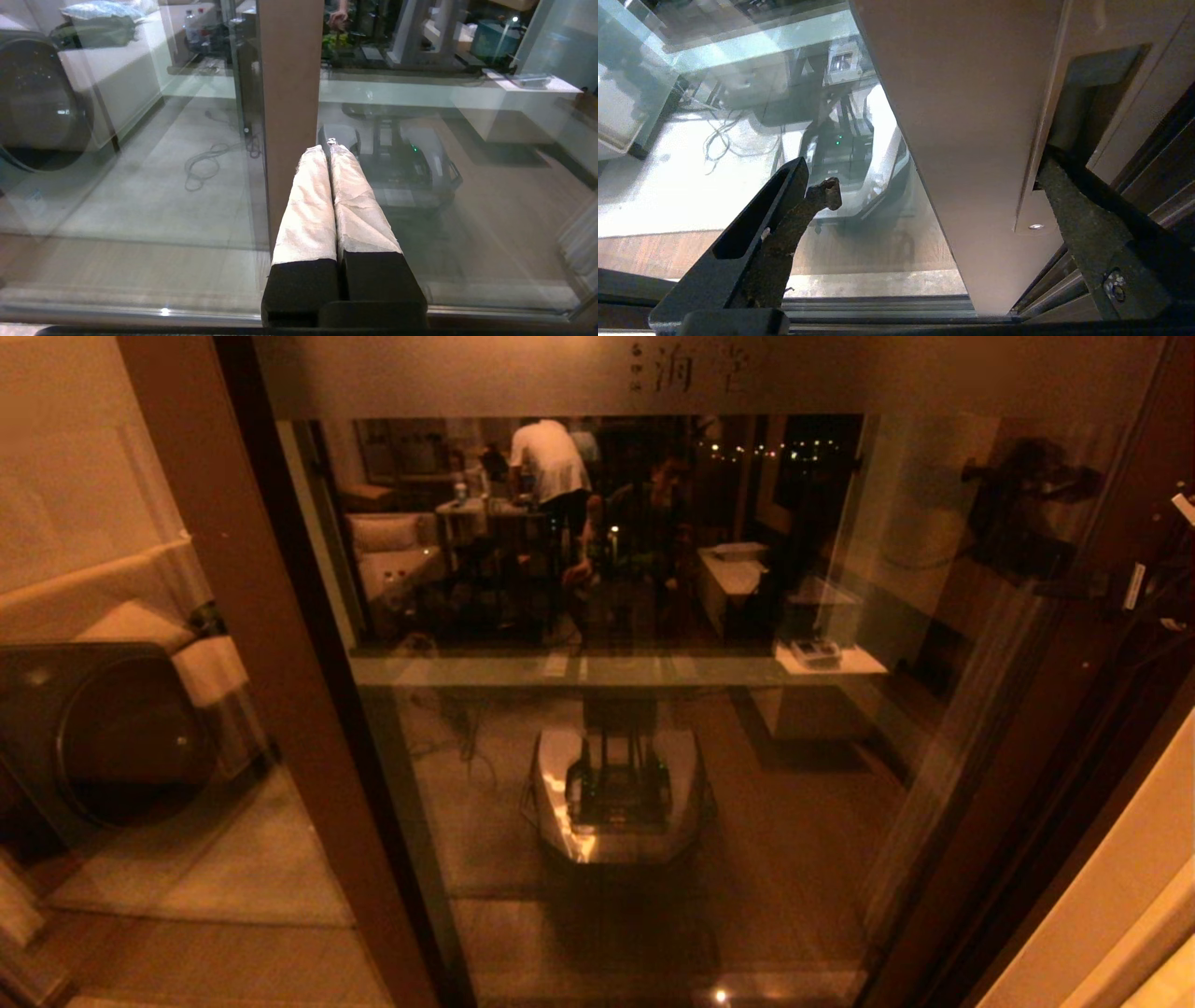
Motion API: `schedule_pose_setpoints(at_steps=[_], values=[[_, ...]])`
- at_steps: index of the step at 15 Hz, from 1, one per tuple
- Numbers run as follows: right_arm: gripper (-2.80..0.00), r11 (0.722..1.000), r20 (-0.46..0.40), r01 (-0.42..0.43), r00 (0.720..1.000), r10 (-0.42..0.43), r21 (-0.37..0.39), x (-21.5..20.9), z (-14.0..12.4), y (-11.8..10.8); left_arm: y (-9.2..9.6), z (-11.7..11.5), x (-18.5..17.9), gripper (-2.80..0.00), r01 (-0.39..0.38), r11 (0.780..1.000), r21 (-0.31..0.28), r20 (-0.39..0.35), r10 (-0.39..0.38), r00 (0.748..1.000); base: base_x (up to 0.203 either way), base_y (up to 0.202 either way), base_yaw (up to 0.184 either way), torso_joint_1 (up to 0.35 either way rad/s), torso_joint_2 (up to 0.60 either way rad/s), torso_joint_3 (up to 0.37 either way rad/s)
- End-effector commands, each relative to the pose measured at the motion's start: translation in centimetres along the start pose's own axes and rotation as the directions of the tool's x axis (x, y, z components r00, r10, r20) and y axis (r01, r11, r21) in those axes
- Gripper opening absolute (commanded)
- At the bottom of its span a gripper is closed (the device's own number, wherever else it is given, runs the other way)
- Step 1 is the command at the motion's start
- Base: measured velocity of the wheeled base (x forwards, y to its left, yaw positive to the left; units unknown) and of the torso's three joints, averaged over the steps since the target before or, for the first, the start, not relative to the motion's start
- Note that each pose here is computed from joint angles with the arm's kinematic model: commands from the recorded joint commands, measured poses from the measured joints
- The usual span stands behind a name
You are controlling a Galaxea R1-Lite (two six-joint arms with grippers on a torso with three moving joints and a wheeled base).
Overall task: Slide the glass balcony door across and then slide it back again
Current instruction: Open the slid door
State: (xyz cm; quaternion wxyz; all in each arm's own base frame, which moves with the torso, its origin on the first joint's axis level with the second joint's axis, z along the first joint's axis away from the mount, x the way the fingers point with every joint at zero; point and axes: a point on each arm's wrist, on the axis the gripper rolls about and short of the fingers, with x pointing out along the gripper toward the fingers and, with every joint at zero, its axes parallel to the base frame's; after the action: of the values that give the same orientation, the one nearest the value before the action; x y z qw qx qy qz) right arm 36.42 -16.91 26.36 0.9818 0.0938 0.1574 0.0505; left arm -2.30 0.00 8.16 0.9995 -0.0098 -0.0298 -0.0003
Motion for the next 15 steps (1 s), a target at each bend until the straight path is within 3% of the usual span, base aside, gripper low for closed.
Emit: schedule_pose_setpoints(at_steps=[1, 15], values=[[0.0, 1.0, -0.005, -0.008, 1.0, 0.008, 0.002, 0.11, -0.11, 0.09, 0.01, -0.6, 0.13, -2.8, -0.001, 1.0, 0.0, -0.021, 0.001, 1.0, 0.0, 0.0, 0.0, 0.0, 0.0, 0.0], [0.0, 1.0, -0.012, -0.025, 1.0, 0.025, -0.001, 0.13, -0.23, 0.96, 0.01, -0.59, 0.13, -2.8, 0.0, 1.0, 0.0, -0.02, 0.0, 1.0, 0.0, 0.0, 0.0, 0.0, 0.0, 0.0]])
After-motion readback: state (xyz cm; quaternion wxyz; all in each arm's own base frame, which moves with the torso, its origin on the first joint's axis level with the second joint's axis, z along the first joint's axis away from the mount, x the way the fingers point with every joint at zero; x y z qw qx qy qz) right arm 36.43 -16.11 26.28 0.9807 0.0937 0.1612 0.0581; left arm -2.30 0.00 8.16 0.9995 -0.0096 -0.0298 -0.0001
